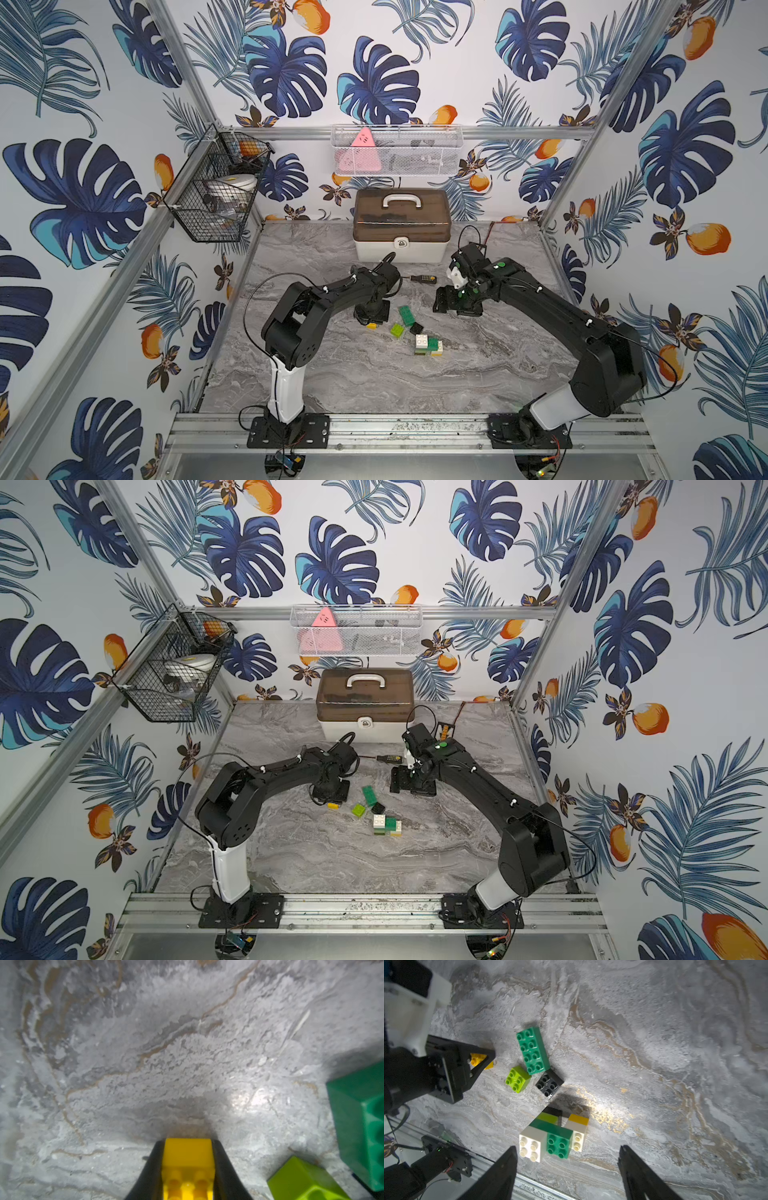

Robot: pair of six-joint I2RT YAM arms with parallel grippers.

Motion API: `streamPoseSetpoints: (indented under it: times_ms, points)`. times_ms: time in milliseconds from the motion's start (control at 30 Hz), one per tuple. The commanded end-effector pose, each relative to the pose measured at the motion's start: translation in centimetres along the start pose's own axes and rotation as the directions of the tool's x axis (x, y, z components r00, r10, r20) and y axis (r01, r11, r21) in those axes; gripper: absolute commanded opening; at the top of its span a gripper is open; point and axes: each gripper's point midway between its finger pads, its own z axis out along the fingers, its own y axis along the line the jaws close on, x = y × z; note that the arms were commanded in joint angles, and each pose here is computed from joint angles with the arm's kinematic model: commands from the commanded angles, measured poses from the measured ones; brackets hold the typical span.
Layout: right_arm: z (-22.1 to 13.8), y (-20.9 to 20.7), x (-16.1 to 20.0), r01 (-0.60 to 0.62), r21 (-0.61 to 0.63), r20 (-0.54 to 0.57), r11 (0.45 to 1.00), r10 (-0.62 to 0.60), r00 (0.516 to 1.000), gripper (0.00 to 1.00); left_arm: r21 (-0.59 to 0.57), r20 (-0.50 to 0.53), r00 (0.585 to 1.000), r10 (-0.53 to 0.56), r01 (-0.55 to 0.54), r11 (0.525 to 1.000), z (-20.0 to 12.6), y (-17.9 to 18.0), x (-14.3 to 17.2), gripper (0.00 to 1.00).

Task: Assemble a giraffe with lego
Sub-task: Pick up the lego brick from the center of the board.

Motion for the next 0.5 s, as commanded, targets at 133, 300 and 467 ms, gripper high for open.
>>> streamPoseSetpoints:
  times_ms: [133, 300, 467]
  points:
    - [-0.1, -1.5, 2.2, -0.027, 0.017, -0.050, 0.999, 0.028, 0.998, 0.83, 0.039, 0.052, 0.998, -0.027, 0.025, 0.999, -6.5, -0.7, 0.9, 0.20]
    - [0.4, -2.9, 4.9, -0.044, 0.035, -0.087, 0.998, 0.047, 0.995, 0.88, 0.104, 0.061, 0.998, -0.008, 0.002, 0.995, -11.5, -5.0, 3.6, 0.22]
    - [1.2, -3.9, 5.6, -0.099, 0.038, -0.105, 0.994, 0.103, 0.989, 0.93, 0.157, 0.037, 0.999, 0.015, -0.021, 0.987, -12.5, -8.7, 5.2, 0.22]
